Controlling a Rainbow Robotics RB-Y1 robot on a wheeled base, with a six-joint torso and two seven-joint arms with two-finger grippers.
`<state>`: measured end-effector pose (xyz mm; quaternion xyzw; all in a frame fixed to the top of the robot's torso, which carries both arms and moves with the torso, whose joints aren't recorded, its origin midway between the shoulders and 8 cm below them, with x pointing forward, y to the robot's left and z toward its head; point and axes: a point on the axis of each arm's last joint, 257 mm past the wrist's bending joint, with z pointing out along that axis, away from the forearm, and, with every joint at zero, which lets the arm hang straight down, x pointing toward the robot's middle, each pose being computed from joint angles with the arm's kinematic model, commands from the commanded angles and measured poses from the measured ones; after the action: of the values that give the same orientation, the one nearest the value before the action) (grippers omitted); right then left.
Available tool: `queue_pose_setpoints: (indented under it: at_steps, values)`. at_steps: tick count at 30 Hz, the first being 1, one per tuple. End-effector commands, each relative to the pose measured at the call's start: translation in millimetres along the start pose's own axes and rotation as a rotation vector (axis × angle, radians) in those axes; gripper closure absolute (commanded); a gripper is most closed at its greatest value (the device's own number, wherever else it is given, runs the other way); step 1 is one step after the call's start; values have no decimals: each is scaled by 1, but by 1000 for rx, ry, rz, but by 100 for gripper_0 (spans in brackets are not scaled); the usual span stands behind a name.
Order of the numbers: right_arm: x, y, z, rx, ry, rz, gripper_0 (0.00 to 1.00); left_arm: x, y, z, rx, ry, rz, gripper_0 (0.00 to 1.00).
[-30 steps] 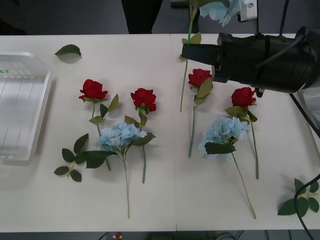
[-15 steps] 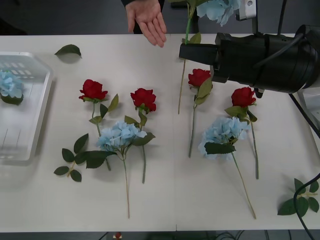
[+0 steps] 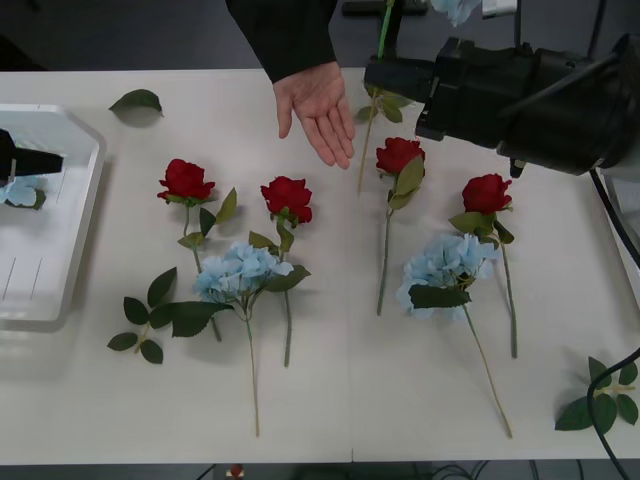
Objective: Place the red flowers into the right box and the blue flowers into the left box. If a person shows an open palm, hand one flower to the person first, then continue sorting.
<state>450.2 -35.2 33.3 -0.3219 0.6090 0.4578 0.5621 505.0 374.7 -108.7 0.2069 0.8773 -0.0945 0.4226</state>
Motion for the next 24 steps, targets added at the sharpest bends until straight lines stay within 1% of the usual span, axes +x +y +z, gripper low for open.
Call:
queue_pose_setpoints:
  at_steps: [1,9,15,18,24]
  values:
    - [-44,-2,-5,58,-73,-261,100,-6,-31,-4,59,10,45,0]
    - [-86,-38,-14,248,-133,-620,100,-5,-38,-4,61,24,90,0]
    - [-97,-53,-17,338,-107,-801,100,-6,-39,-4,66,21,101,0]
    - [-99,-56,-15,352,-98,-844,100,-6,-39,-4,66,20,105,0]
    - [-99,-58,-11,358,-109,-841,100,-7,-37,-5,57,17,105,0]
